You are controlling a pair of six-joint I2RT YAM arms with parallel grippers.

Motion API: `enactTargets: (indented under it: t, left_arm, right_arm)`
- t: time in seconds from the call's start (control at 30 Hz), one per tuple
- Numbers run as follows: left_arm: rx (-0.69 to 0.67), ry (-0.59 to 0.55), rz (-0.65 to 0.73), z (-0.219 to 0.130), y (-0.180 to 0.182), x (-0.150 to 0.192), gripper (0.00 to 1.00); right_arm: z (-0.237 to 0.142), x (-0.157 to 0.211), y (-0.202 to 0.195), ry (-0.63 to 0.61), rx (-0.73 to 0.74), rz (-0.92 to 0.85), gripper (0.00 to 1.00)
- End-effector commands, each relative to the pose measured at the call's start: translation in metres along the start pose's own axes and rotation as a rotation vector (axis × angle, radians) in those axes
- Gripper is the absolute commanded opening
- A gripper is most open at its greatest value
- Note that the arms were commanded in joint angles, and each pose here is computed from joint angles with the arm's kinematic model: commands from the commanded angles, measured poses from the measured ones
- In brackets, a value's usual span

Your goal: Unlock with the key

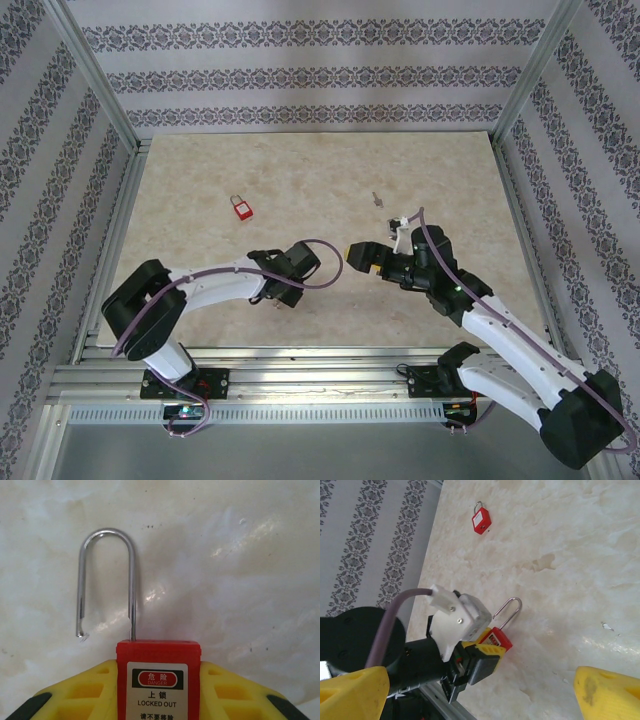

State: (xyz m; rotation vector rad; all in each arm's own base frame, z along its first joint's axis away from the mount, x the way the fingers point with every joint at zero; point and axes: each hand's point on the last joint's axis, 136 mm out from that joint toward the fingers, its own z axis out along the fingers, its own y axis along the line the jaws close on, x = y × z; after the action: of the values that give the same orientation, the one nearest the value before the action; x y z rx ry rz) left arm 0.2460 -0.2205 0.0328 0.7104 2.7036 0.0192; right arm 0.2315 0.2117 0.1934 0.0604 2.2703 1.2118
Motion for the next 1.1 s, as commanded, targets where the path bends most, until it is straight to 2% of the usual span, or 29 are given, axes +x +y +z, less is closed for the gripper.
enactTargets:
  t: [0.0, 0.6, 1.07]
  left_arm:
    - [0.023, 0.011, -0.031, 0.006, -0.002, -0.006, 0.00]
    - [0.030, 0.052, -0.053, 0.029, -0.005, -0.012, 0.00]
    - [0.144, 0.076, -0.076, 0.039, -0.027, -0.012, 0.00]
  right_arm:
    - [-0.005, 0.001, -0.010, -0.014, 0.035, -0.012, 0.94]
    - [-0.013, 0.006, -0.018, -0.032, 0.042, 0.003, 0.95]
    - [-0.015, 0.007, -0.022, -0.038, 0.043, 0.015, 0.95]
